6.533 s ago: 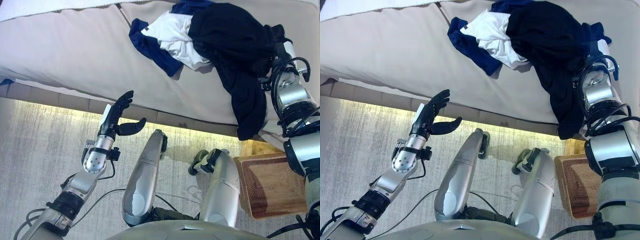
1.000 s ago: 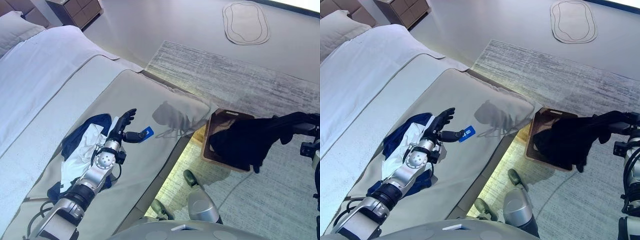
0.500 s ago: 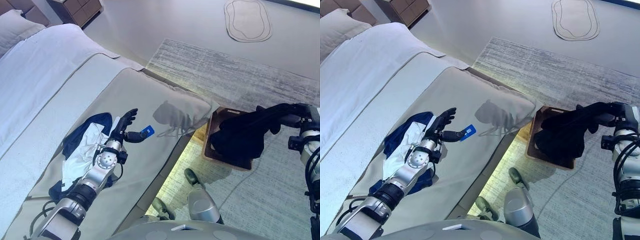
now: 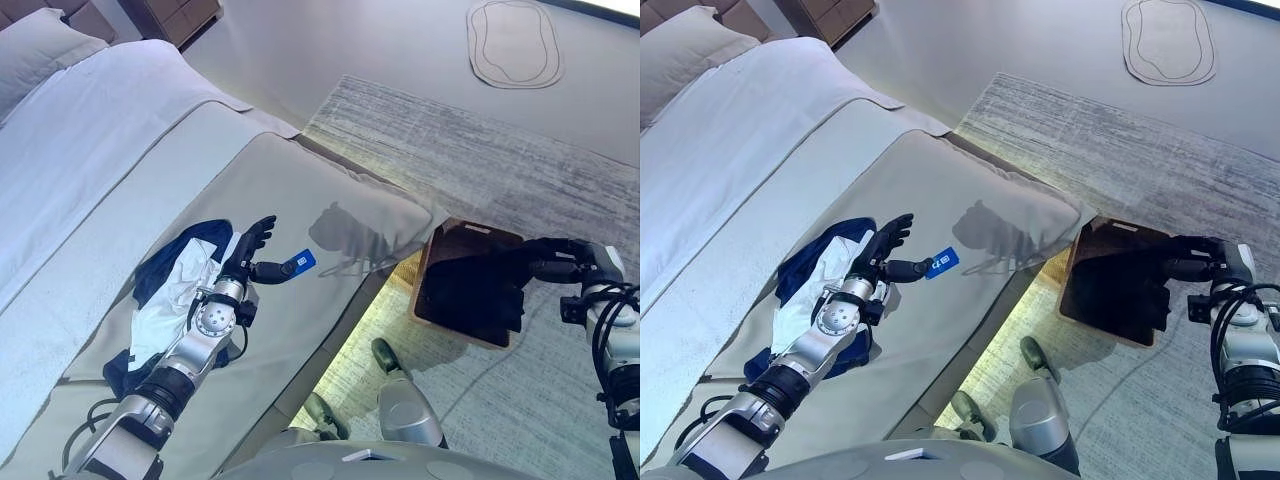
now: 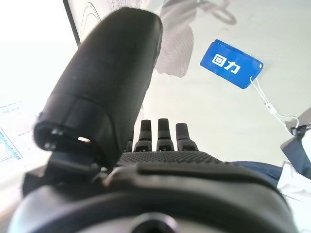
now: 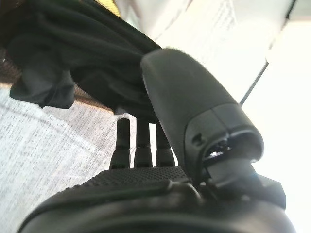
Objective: Pick up the clothes from the bed and place them into the basket
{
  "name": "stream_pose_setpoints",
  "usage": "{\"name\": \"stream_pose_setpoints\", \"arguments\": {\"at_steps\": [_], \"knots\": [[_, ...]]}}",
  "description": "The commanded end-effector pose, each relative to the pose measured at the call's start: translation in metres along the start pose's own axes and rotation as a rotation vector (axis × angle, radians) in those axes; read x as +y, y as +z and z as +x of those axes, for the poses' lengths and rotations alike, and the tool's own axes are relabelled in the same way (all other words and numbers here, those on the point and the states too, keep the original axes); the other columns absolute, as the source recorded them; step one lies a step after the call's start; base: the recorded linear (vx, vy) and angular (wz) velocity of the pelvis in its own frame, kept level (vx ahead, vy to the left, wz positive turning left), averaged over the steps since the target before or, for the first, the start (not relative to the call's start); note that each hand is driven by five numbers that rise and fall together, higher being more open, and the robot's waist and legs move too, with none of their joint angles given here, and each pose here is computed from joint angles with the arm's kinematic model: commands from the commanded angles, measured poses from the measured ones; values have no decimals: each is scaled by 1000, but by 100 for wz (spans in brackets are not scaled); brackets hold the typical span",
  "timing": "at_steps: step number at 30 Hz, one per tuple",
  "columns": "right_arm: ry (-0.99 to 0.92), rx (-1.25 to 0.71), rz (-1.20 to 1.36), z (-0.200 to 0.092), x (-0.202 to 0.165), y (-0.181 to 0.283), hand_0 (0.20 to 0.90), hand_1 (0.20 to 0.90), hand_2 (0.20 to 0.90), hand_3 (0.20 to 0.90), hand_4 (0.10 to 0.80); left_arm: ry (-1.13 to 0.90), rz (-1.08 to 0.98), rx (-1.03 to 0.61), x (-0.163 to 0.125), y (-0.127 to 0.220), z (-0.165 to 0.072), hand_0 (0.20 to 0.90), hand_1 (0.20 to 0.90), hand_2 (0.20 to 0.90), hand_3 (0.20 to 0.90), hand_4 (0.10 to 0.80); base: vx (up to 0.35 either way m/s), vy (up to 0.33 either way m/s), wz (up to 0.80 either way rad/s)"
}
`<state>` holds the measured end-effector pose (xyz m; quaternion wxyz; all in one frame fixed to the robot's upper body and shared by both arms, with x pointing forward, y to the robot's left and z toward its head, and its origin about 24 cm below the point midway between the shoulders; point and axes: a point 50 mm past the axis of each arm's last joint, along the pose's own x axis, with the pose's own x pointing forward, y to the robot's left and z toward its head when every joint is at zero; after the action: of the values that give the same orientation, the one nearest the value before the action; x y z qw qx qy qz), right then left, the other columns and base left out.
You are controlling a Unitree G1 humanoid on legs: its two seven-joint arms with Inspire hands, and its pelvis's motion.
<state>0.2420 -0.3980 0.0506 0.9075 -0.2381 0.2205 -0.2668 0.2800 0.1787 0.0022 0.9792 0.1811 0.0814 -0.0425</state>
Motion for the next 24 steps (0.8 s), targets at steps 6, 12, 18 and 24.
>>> {"name": "stream_pose_setpoints", "arguments": {"at_steps": [6,12,18,24], "knots": [[-116,-204,21,7,-14,52,900,900,900,900,800,50,28,-188,11,35,5,900,900,900,900,800,5,3,5],[-54,-304,78,2,-9,64,900,900,900,900,800,49,34,-190,14,35,4,900,900,900,900,800,0,0,0],[55,-499,356,-12,4,94,900,900,900,900,800,52,33,-177,15,30,2,900,900,900,900,800,29,-3,12],[90,-587,601,-21,17,113,900,900,900,900,800,56,27,-152,15,22,0,900,900,900,900,800,34,-5,16]]}}
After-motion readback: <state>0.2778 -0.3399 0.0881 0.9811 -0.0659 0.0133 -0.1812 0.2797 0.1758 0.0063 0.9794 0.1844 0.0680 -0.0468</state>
